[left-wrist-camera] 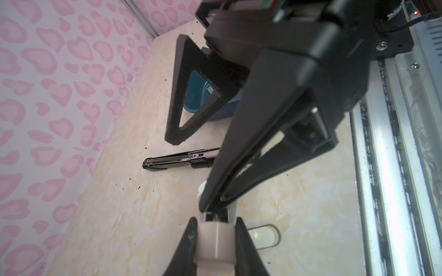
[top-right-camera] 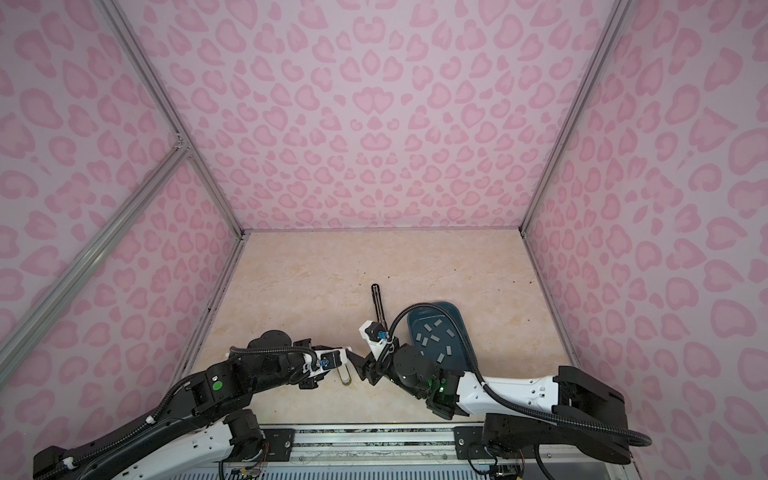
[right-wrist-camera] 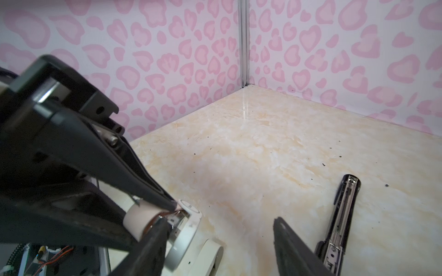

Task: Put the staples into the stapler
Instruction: 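Move the right gripper toward the pink-and-white item held by the left gripper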

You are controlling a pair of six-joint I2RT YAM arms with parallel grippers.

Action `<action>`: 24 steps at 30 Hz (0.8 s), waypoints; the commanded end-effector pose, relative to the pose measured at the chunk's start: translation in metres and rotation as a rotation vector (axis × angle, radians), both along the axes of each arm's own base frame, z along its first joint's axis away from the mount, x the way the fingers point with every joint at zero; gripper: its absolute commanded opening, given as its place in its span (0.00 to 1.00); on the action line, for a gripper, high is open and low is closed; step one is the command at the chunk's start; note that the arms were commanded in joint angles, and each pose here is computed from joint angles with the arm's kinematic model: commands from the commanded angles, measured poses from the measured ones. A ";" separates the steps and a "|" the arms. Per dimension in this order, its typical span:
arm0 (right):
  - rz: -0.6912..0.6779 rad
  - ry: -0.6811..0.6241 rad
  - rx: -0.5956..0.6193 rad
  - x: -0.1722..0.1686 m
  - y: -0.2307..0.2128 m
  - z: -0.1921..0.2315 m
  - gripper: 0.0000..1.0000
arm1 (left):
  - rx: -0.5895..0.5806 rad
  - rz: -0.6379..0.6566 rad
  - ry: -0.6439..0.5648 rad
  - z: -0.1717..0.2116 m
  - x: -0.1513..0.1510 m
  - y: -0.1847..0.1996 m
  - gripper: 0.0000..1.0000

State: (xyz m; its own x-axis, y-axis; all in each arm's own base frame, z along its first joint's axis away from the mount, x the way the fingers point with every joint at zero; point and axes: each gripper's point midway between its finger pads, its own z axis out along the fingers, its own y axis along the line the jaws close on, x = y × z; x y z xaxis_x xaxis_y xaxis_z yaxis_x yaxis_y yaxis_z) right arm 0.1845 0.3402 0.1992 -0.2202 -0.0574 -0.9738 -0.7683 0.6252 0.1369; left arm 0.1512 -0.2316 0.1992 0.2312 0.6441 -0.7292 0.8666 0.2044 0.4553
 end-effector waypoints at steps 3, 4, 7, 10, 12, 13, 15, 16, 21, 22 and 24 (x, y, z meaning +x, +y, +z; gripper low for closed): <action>-0.121 0.006 -0.022 0.017 -0.016 -0.009 0.67 | -0.088 -0.074 -0.023 0.019 -0.008 -0.012 0.04; -0.124 0.007 -0.022 0.018 -0.016 -0.010 0.67 | -0.089 -0.074 -0.025 0.021 -0.008 -0.012 0.04; -0.127 0.007 -0.025 0.019 -0.016 -0.012 0.67 | -0.093 -0.079 -0.025 0.021 -0.009 -0.013 0.04; -0.131 0.014 -0.037 0.021 -0.013 -0.016 0.67 | -0.099 -0.079 -0.027 0.023 -0.010 -0.012 0.04; -0.131 0.018 -0.045 0.022 -0.012 -0.019 0.67 | -0.105 -0.082 -0.029 0.025 -0.011 -0.012 0.04; -0.132 0.019 -0.047 0.022 -0.011 -0.021 0.66 | -0.107 -0.082 -0.032 0.025 -0.011 -0.012 0.04; -0.135 0.021 -0.048 0.023 -0.011 -0.022 0.66 | -0.112 -0.083 -0.036 0.026 -0.011 -0.011 0.04; -0.135 0.021 -0.050 0.023 -0.010 -0.023 0.66 | -0.115 -0.083 -0.038 0.027 -0.011 -0.011 0.04; -0.136 0.024 -0.058 0.025 -0.009 -0.027 0.66 | -0.127 -0.096 -0.045 0.030 -0.014 -0.011 0.04; -0.135 0.026 -0.062 0.026 -0.008 -0.028 0.66 | -0.130 -0.100 -0.046 0.030 -0.015 -0.011 0.04; -0.127 0.028 -0.070 0.025 -0.005 -0.031 0.66 | -0.137 -0.105 -0.050 0.031 -0.016 -0.011 0.04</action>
State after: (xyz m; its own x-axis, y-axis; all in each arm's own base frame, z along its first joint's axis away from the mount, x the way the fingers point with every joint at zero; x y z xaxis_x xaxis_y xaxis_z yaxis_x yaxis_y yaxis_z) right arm 0.2096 0.3308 0.1687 -0.2570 -0.0955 -0.9617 -0.6738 0.7310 0.1075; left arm 0.1361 -0.2358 0.2144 0.2807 0.5675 -0.7740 0.8782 0.1734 0.4457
